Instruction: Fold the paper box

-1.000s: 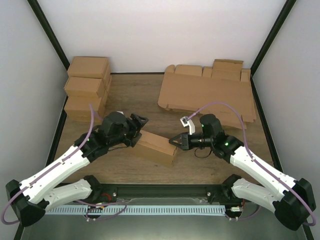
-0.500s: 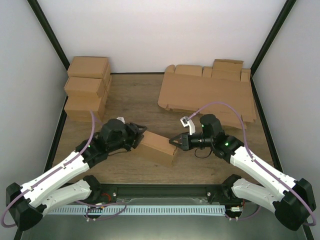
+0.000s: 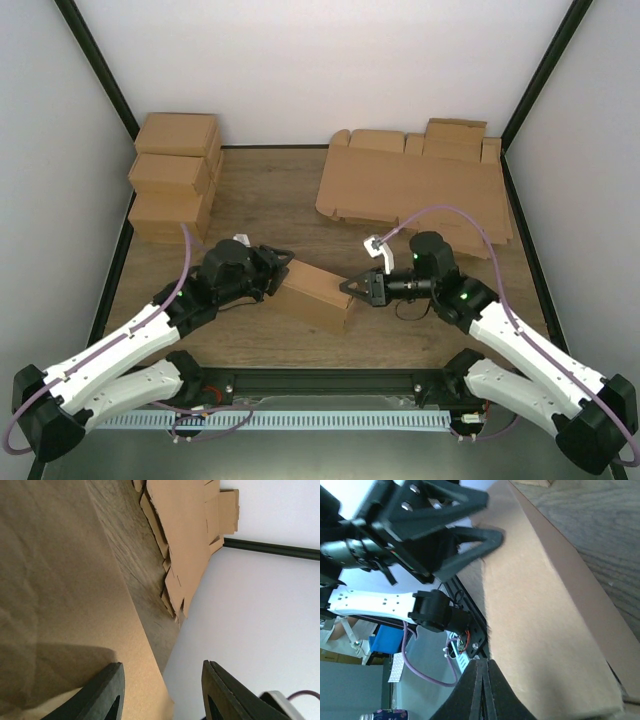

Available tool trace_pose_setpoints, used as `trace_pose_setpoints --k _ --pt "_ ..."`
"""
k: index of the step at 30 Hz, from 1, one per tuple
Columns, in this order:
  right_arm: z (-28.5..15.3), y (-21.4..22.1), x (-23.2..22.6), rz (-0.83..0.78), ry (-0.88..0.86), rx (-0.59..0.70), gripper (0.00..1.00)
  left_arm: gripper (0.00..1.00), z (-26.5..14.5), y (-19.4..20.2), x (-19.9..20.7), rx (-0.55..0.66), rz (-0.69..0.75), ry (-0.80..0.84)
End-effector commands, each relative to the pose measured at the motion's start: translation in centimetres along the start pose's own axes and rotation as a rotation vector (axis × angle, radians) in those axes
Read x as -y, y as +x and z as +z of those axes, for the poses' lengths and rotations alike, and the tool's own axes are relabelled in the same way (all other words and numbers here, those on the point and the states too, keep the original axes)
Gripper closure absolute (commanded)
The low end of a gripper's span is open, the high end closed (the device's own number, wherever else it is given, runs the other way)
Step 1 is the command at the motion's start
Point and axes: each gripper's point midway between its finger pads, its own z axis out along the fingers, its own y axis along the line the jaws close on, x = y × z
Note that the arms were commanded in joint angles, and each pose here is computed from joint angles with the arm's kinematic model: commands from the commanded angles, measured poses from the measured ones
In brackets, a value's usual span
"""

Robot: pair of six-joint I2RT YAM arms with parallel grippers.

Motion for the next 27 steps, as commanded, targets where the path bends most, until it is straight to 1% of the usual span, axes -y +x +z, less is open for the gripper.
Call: trace_pose_setpoints --k 1,3,5,8,11,13,15,18,22,24,27 --pt "0.7 2.7 3.0 0.079 0.044 -0.036 0.99 0.55 0.8 -0.2 -5.0 0.011 0.001 -0.180" --pt "1.2 4.4 4.7 0.126 0.066 -0.064 0.99 0.55 0.8 -0.3 -5.0 0.013 0.001 -0.181" --pt "1.3 4.6 4.9 0.137 0.066 -0.075 0.99 0.55 0.7 -0.3 -5.0 0.015 0.003 -0.183" --pt "0.6 2.4 3.2 0.074 0.068 -0.038 0.99 0.55 0.7 -0.3 -5.0 0.014 0.004 -0.183" --pt "-0.3 -0.7 0.3 -0.007 0.052 0.009 0.99 0.55 0.7 -0.3 -5.0 0.014 0.003 -0.182" --pt "-0.5 -1.4 -0.5 -0.019 0.041 0.017 0.99 0.55 0.7 -0.3 -5.0 0.015 0.004 -0.181" --pt "-0.2 -0.8 0.2 -0.006 0.045 0.009 0.99 0.55 0.6 -0.4 -4.9 0.017 0.006 -0.180" --pt "0.9 1.6 2.9 0.060 0.064 -0.029 0.99 0.55 0.6 -0.4 -4.9 0.019 0.006 -0.180" --pt "1.6 4.7 5.2 0.135 0.055 -0.060 0.99 0.55 0.6 -0.4 -4.8 0.019 0.008 -0.176" --pt "1.7 5.2 6.2 0.141 0.088 -0.066 0.99 0.55 0.6 -0.4 -4.6 0.023 0.012 -0.175" --pt "1.6 4.7 6.5 0.127 0.130 -0.064 0.99 0.54 0.0 -1.0 -3.5 0.052 0.035 -0.160"
